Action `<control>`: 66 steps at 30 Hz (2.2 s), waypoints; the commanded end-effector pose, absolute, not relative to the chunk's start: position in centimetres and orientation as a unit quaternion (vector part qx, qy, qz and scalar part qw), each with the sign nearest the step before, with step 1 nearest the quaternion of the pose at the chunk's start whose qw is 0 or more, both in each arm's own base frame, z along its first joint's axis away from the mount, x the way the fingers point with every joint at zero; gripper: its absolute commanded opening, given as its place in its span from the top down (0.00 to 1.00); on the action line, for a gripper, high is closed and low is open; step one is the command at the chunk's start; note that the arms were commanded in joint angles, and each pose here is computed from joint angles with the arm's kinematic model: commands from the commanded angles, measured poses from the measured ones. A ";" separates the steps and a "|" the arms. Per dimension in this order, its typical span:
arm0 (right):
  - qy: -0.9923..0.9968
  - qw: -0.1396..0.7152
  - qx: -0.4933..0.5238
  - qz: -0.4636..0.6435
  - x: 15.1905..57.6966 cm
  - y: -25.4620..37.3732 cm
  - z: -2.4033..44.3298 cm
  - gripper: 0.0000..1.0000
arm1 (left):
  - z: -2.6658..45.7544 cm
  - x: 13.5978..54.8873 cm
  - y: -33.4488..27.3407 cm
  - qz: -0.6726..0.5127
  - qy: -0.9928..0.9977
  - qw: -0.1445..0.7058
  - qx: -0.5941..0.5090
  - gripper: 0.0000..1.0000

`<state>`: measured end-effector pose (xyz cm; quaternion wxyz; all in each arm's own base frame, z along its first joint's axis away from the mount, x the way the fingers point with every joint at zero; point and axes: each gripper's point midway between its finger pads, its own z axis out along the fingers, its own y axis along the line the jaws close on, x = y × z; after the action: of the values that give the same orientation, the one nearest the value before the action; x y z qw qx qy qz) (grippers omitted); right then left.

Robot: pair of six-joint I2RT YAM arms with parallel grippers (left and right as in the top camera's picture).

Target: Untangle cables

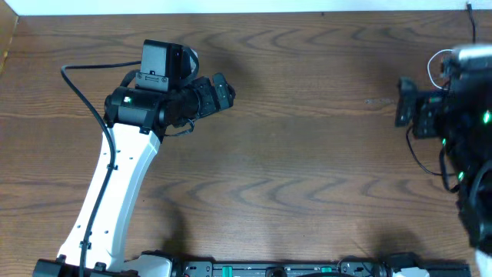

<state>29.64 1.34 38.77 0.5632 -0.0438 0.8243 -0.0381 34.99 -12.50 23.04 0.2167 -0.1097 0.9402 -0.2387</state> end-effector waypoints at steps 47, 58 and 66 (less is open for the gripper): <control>0.735 0.676 -0.043 0.001 24.5 1.4 15.6 0.01 | 23.1 35.1 -12.3 -0.231 0.942 0.222 -0.101 0.02; 0.731 0.681 -0.046 0.004 24.6 1.7 15.7 0.01 | 23.1 35.1 -12.3 -0.231 0.942 0.222 -0.101 0.02; 0.730 0.682 -0.046 0.005 24.6 1.7 15.7 0.01 | 23.1 35.1 -12.3 -0.231 0.942 0.222 -0.101 0.02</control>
<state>24.58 1.55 15.78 0.6797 -0.0486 0.7319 -0.0020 34.97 -12.50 23.02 0.2161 -0.1097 0.9404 -0.2387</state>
